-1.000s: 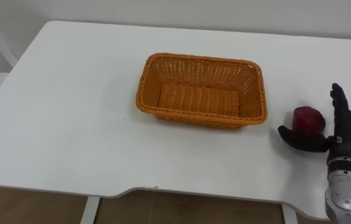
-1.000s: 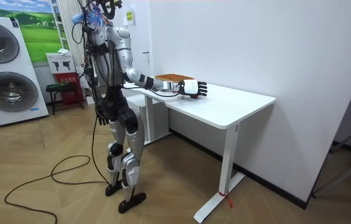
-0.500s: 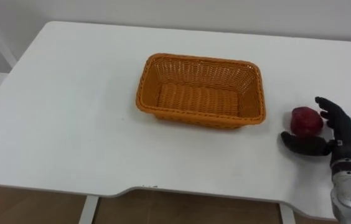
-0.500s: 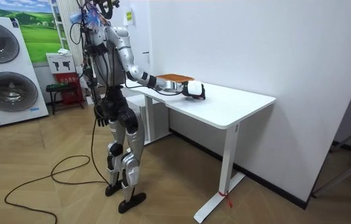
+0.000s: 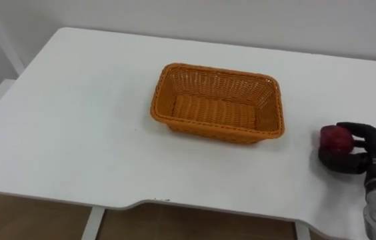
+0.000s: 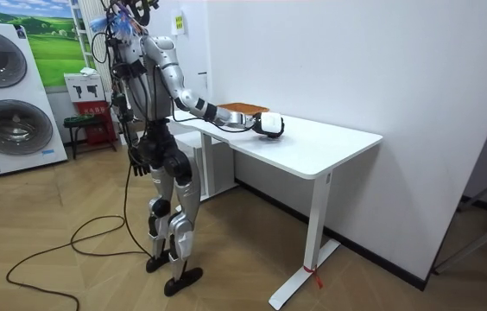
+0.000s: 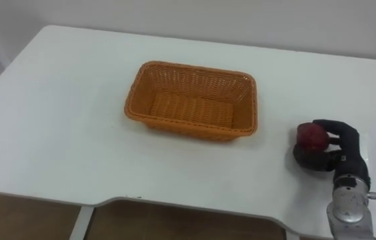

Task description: Pick and place apple

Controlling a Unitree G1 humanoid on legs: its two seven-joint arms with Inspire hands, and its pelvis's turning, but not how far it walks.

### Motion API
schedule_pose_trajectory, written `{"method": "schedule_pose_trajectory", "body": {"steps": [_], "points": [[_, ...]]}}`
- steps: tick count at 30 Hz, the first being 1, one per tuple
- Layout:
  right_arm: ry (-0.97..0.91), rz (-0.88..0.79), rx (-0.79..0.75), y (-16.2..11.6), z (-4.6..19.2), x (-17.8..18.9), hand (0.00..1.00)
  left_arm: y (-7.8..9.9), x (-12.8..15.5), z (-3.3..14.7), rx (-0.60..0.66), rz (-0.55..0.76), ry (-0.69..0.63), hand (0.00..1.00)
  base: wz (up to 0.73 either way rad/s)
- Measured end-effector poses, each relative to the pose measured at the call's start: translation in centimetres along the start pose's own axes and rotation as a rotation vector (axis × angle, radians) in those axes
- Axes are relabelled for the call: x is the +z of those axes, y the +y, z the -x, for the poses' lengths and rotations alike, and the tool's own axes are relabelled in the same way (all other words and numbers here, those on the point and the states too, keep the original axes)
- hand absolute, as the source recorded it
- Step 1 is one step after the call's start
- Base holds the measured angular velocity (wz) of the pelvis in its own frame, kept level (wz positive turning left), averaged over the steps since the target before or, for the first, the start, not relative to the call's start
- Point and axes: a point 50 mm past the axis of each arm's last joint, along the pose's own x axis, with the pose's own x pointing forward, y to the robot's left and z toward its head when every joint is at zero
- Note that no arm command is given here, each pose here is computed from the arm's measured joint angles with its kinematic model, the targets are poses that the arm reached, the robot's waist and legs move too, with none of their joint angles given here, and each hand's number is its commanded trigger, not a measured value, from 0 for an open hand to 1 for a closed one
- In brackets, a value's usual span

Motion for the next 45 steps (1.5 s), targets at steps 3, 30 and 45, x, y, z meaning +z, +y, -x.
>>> {"method": "schedule_pose_trajectory", "body": {"steps": [3,30,45], "points": [[-0.008,0.001,-0.006,-0.1,-0.1,0.3,1.0,0.0,0.1,0.0,0.0,0.0,-0.002,0.0,0.0],[-0.681,-0.099,0.087,1.9,4.1,15.3,1.0,-0.9,1.4,-0.2,-0.028,-0.059,-0.039,0.0,-0.02],[-0.751,-0.025,0.329,5.7,6.0,16.3,0.0,-1.7,3.7,-0.5,-0.051,-0.085,-0.095,0.0,0.03]]}}
